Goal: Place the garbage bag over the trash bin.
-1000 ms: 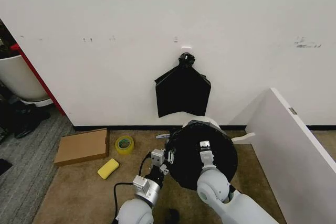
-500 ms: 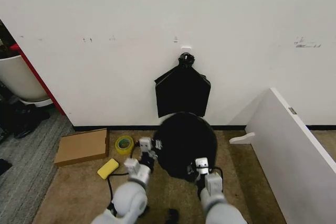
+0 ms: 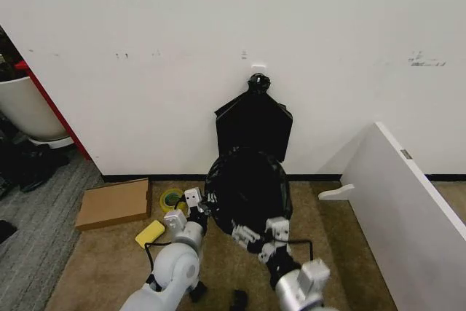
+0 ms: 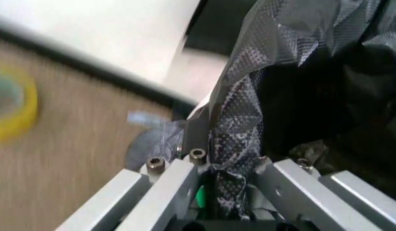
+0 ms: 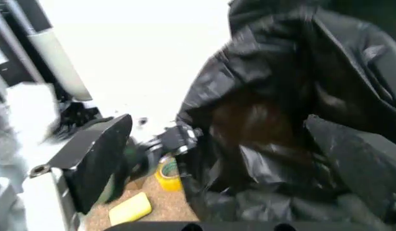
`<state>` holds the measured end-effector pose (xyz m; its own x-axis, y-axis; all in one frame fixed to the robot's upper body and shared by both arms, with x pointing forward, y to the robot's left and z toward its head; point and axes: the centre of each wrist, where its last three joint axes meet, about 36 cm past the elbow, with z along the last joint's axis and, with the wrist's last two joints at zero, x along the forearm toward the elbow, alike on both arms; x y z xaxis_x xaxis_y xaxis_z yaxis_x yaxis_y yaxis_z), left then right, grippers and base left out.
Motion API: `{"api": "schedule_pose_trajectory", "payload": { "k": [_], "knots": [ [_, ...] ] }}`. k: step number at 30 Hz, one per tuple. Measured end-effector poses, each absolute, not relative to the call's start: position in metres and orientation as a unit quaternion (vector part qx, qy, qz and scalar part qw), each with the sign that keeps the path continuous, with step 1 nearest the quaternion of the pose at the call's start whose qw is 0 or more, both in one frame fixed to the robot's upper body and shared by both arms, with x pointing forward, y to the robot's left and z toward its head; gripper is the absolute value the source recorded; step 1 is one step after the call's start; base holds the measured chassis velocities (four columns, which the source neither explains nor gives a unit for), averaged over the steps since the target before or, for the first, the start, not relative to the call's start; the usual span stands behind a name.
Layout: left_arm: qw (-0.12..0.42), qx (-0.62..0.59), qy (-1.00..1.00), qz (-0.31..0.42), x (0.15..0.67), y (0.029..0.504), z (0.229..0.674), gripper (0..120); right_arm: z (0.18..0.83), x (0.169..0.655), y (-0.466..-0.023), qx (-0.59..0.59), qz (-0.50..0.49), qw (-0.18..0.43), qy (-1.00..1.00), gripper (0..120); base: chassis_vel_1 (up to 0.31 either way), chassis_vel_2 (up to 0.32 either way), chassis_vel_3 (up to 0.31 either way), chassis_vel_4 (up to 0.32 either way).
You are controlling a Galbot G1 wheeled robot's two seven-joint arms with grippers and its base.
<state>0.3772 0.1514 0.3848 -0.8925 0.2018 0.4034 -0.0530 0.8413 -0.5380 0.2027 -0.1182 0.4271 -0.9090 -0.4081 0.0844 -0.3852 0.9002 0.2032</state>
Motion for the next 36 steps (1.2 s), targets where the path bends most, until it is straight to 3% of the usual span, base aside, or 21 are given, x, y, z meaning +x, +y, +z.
{"api": "schedule_pose_trajectory", "payload": {
  "k": [7, 11, 15, 24, 36],
  "knots": [
    [0.317, 0.026, -0.868, 0.382, 0.414, 0.192, 0.402, 0, 0.404, 0.197, -0.122, 0.205, -0.102, 0.041, -0.973, 100, 0.0, 0.0, 0.0, 0.0],
    [0.329, 0.045, -0.848, 0.412, 0.43, 0.21, 0.405, 0, 0.399, 0.197, -0.124, 0.214, -0.104, 0.029, -0.971, 100, 0.0, 0.0, 0.0, 0.0],
    [0.354, 0.033, -0.809, 0.467, 0.44, 0.242, 0.423, 0, 0.385, 0.204, -0.124, 0.189, -0.039, 0.037, -0.981, 100, 0.0, 0.0, 0.0, 0.0],
    [0.388, -0.008, -0.794, 0.468, 0.423, 0.247, 0.424, 0, 0.369, 0.235, -0.122, 0.157, -0.035, 0.043, -0.986, 100, 0.0, 0.0, 0.0, 0.0],
    [0.382, -0.042, -0.8, 0.461, 0.414, 0.246, 0.428, 0, 0.36, 0.243, -0.13, 0.134, -0.019, 0.05, -0.989, 100, 0.0, 0.0, 0.0, 0.0]
  ]
}}
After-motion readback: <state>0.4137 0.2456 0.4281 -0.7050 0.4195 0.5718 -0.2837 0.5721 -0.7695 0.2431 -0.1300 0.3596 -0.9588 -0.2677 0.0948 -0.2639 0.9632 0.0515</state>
